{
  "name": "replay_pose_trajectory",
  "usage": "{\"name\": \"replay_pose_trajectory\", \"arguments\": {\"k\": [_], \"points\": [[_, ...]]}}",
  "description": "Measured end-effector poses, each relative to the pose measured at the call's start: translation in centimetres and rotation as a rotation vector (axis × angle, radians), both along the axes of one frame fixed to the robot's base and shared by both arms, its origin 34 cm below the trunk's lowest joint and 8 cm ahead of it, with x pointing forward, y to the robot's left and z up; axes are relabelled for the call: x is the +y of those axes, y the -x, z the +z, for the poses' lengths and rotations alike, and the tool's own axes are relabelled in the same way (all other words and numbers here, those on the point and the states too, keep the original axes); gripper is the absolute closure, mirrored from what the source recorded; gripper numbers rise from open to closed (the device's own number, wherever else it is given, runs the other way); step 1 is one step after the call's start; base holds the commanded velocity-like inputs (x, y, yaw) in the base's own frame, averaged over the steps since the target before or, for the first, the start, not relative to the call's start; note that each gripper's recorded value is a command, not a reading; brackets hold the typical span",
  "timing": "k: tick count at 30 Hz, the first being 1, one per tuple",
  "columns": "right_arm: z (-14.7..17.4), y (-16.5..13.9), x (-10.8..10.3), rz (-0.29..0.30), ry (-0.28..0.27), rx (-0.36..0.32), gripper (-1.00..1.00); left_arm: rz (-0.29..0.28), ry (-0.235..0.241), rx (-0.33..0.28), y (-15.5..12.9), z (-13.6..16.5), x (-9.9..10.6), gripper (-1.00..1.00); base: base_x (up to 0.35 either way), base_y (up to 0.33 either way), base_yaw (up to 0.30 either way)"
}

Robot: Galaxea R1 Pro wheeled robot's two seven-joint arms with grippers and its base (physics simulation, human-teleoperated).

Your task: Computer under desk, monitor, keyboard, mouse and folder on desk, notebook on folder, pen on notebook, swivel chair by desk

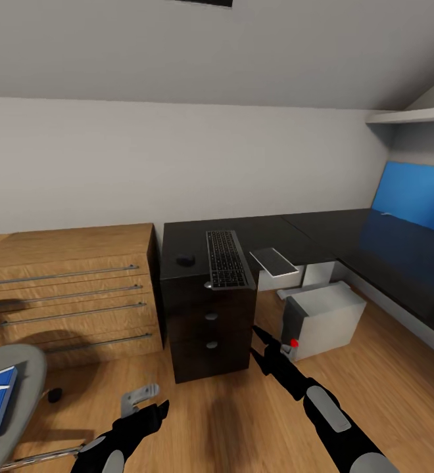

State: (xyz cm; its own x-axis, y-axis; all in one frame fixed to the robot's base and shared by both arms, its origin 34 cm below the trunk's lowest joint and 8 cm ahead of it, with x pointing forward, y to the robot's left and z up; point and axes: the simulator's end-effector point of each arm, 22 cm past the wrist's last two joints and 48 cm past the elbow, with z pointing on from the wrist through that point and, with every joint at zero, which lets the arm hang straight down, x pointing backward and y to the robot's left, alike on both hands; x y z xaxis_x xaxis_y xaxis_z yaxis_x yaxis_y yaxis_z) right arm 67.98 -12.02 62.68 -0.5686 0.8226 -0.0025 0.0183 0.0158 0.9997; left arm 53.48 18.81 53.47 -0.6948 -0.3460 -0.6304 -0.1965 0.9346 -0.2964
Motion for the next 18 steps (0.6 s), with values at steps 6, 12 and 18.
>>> {"name": "replay_pose_trajectory", "arguments": {"k": [6,12,18], "points": [[0.9,0.1,0.3,0.018,-0.019,0.010,-1.00,0.002,-0.001,0.001,-0.2,0.8,0.0,-1.00,0.000,0.000,0.000],[2.3,-0.1,0.4,0.025,-0.028,0.011,-1.00,0.003,-0.003,0.002,-0.4,2.1,0.1,-1.00,0.000,0.000,0.000],[3.9,-0.4,0.4,0.021,-0.029,-0.001,-1.00,0.002,-0.004,0.002,-0.6,3.3,0.1,-1.00,0.000,0.000,0.000]]}}
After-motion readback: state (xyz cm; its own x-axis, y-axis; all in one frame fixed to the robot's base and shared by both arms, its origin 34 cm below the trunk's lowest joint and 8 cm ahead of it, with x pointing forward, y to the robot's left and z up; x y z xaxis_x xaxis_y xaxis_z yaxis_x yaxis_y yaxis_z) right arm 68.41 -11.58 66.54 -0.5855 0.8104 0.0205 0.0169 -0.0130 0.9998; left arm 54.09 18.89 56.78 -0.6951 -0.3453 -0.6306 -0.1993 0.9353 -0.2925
